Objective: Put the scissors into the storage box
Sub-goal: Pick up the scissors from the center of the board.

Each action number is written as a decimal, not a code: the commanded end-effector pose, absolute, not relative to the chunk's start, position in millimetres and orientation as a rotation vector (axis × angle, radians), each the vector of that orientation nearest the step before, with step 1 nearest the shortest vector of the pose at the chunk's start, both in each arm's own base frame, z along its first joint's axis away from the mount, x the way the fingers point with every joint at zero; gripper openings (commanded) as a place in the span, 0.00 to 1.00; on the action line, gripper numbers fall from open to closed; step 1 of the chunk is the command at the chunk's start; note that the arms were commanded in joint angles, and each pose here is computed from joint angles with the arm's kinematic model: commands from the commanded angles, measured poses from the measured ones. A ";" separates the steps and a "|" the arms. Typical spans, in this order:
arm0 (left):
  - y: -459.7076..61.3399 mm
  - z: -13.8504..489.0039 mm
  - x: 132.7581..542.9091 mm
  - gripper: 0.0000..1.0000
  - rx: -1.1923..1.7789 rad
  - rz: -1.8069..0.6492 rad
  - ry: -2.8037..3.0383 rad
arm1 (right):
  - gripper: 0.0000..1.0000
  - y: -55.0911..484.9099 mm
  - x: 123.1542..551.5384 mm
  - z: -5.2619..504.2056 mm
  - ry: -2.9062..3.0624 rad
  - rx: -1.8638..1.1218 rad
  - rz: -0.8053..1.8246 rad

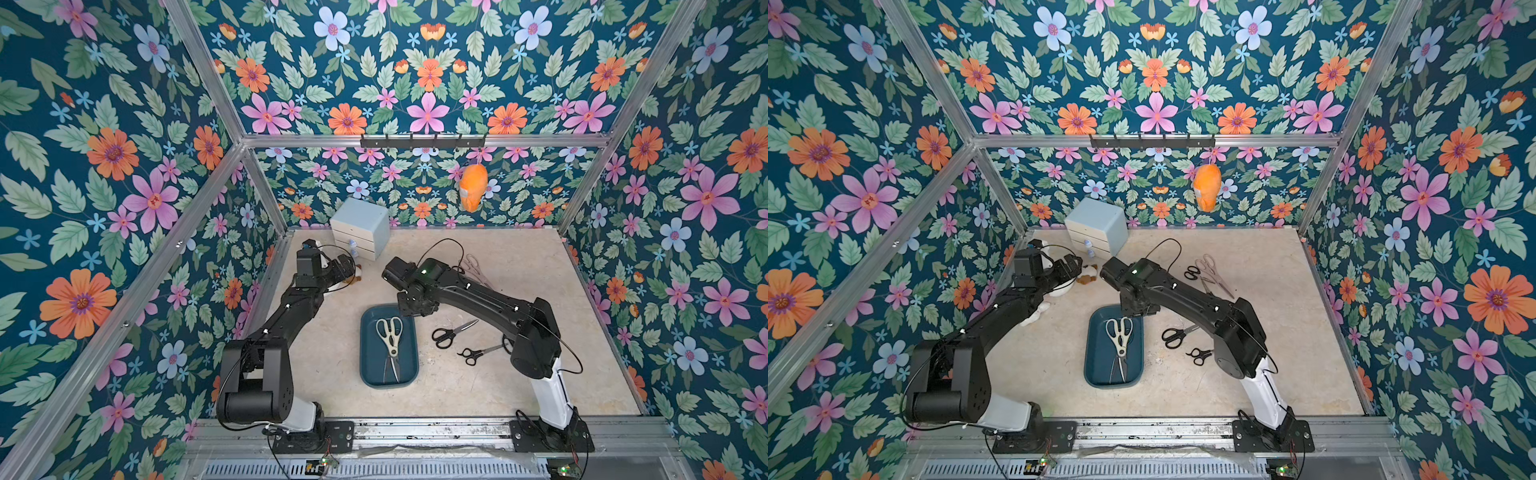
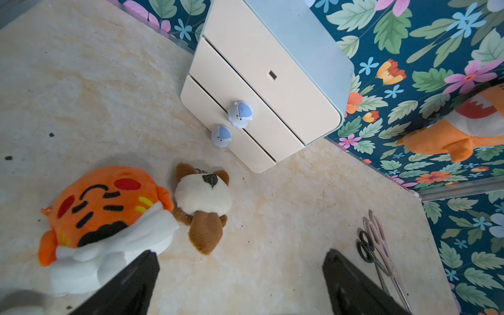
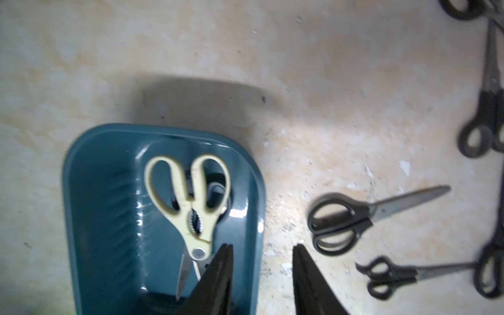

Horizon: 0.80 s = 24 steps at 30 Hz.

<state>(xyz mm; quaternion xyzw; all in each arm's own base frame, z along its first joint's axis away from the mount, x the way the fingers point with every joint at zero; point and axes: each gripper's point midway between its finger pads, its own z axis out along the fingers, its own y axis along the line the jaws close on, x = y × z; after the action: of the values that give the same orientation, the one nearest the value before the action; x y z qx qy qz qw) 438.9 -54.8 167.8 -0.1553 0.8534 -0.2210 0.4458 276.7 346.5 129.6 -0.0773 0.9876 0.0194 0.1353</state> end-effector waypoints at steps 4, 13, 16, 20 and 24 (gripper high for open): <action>-61.4 167.2 440.8 0.99 -0.377 -0.588 2.124 | 0.35 305.6 257.6 109.1 2.870 0.286 0.093; -63.5 168.2 441.2 0.99 -0.377 -0.598 2.131 | 0.24 271.9 244.1 72.4 2.840 0.729 0.126; -63.2 168.6 440.6 0.99 -0.382 -0.600 2.130 | 0.24 270.3 243.2 58.3 2.852 0.824 0.177; -62.6 168.1 440.6 0.99 -0.385 -0.597 2.131 | 0.25 265.9 235.1 37.9 2.890 0.933 0.190; -62.4 167.4 441.2 0.99 -0.389 -0.598 2.132 | 0.27 266.6 236.2 34.7 2.892 0.944 0.192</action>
<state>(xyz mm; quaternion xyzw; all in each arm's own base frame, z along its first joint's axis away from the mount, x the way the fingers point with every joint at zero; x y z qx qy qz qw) 439.8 -62.3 164.6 -0.1567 0.8569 -0.2383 0.4295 232.8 259.0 35.1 0.2923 0.9539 0.0467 0.0504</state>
